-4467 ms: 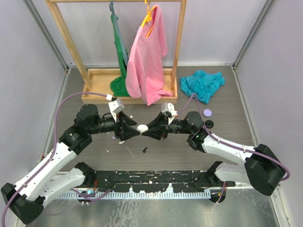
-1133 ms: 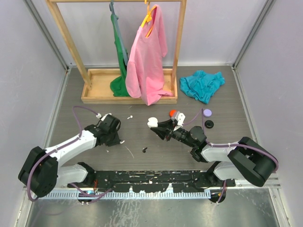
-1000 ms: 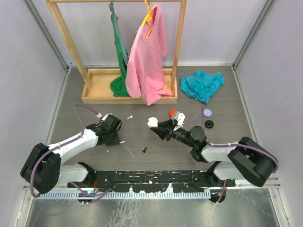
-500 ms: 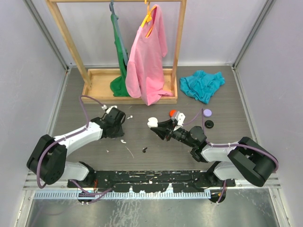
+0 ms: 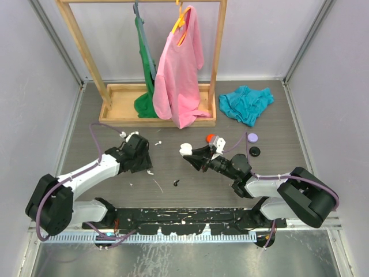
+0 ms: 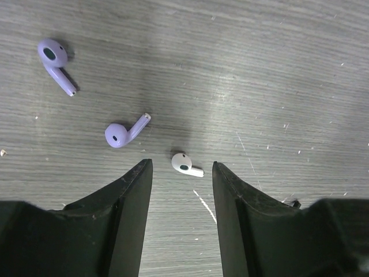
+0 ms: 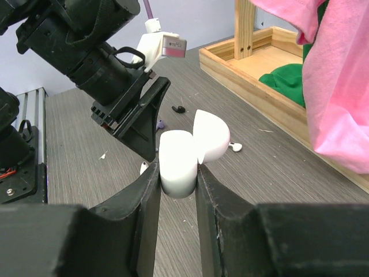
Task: Insert the wireless bluetooth earbuds into the charging case
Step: Pick up the earbud from the center of the board.
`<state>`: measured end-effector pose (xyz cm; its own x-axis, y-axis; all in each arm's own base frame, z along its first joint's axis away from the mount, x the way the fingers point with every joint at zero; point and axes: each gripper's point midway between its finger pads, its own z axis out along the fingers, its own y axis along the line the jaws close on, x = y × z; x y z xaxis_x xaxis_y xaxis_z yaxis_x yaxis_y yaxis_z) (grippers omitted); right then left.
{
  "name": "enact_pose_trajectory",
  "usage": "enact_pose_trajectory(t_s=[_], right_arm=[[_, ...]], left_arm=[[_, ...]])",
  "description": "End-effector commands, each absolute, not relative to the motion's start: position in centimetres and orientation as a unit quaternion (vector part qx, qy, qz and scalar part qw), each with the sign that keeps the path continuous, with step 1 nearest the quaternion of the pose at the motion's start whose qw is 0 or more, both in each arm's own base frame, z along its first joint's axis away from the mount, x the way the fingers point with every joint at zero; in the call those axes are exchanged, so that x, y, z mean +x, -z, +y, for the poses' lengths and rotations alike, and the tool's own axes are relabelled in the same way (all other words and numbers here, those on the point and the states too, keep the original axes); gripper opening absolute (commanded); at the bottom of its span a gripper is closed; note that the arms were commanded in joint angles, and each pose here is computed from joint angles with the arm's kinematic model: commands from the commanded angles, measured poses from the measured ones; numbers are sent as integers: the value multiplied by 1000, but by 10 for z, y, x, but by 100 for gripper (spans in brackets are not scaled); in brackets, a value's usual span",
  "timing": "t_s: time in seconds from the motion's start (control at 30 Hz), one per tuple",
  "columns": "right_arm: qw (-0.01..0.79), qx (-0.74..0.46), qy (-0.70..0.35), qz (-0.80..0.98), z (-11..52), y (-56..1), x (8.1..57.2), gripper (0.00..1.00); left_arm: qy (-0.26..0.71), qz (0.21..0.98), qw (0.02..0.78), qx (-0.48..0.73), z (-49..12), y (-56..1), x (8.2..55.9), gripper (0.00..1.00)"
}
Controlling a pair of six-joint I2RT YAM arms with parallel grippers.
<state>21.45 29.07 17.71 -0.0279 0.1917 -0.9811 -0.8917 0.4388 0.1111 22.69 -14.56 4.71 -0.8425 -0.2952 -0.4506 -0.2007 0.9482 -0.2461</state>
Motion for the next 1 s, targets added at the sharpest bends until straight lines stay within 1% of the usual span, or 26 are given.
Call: enact_pose_trajectory(t_s=[0.0,0.2,0.37,0.47,0.73,0.97], right_arm=[[645,-304,-443,543,295,-197,214,19],[641,-307,-444,545,296,-196,214,19],[641,-307,-445,545,296,-196,214,19],[641,-307,-444,546,296,-196,214,19],[639,-309,-446,545,297,-196,213,19],[637,-309,-449,545,297,-196,213,19]], left_arm=[[114,954,237,-143,-153,-43,225,47],[111,960,220,-136,-161,-30,230,38],[106,963,213,-128,-164,-26,233,37],[113,964,209,-119,-171,-26,234,35],[106,969,204,-90,-181,-32,233,34],[82,971,212,-80,-176,-40,230,36]])
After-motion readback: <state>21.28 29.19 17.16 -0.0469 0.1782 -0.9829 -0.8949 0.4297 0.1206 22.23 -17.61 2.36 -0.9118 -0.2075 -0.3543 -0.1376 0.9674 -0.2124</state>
